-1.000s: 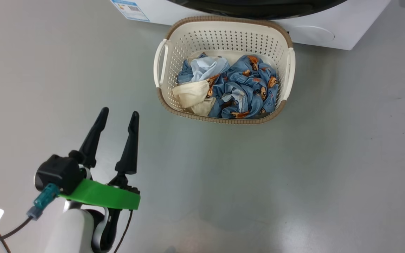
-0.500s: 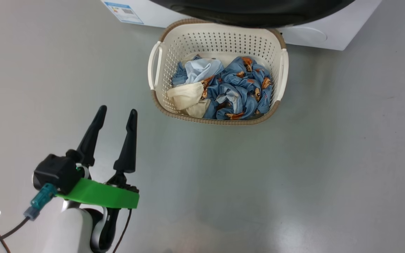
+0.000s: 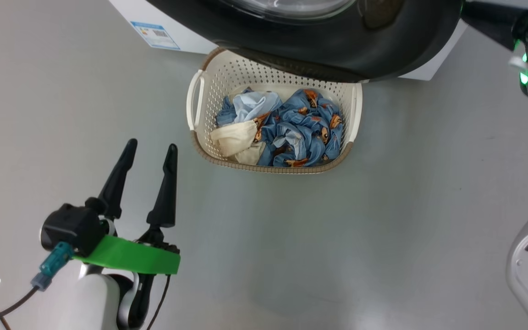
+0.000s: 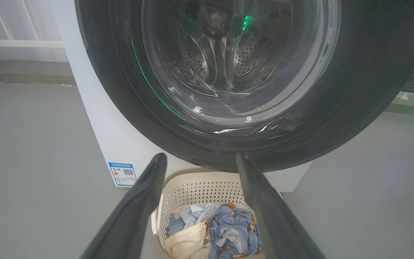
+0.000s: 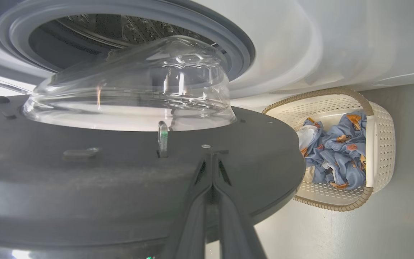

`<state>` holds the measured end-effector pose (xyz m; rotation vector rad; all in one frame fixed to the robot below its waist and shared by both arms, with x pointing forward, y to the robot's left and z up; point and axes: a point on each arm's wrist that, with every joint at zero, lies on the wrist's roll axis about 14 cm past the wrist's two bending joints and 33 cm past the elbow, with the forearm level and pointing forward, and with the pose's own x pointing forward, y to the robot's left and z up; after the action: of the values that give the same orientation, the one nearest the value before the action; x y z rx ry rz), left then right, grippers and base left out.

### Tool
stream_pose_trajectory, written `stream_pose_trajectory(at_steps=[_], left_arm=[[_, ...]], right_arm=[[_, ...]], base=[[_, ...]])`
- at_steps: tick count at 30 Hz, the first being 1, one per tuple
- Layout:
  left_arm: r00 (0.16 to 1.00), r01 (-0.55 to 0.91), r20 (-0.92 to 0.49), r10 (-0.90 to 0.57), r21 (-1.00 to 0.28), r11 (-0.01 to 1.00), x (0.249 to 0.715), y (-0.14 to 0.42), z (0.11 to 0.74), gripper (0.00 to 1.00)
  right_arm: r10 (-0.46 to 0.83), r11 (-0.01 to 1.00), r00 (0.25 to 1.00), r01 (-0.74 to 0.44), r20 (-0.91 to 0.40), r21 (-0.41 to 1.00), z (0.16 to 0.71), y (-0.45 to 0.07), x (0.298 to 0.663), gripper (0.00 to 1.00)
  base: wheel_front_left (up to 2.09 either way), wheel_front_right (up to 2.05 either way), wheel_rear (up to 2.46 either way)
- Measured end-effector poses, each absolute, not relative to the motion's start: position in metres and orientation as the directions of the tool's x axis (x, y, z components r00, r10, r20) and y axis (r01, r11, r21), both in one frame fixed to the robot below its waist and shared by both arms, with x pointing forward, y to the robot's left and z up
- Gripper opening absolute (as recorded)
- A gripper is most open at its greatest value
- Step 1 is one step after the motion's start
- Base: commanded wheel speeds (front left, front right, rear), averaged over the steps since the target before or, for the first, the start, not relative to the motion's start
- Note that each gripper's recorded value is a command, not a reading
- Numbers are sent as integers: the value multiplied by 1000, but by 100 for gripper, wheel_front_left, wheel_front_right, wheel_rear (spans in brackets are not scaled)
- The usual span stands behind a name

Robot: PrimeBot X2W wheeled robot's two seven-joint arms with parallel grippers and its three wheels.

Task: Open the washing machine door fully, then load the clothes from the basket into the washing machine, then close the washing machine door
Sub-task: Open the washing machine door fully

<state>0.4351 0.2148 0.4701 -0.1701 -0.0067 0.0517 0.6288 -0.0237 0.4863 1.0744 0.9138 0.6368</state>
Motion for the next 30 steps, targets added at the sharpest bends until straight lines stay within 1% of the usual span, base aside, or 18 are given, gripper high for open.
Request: stream_pose_trajectory(at_steps=[7,9,15,21,25,30], left_arm=[[999,-46,14,49,-168,985,429,213,476,100],[999,-46,21,50,-169,985,428,213,479,100],[998,-50,14,53,-165,985,428,214,476,100],[999,-53,-2,53,-166,985,428,214,470,100],[998,-58,-9,57,-163,985,428,215,468,100],[998,-68,-17,66,-157,985,427,219,465,100]], right_arm=[[828,354,469,-14,-307,935,493,-34,608,0],[835,330,474,-24,-280,944,499,-33,607,0],[824,305,511,-36,-245,952,501,-31,613,0],[800,306,550,-30,-240,952,496,-33,621,0],[792,302,563,-24,-237,953,493,-31,625,0],[798,301,551,-14,-244,953,485,-23,627,0]], base=[[0,0,0],[0,0,0],[0,0,0],[0,0,0],[0,0,0],[0,0,0]])
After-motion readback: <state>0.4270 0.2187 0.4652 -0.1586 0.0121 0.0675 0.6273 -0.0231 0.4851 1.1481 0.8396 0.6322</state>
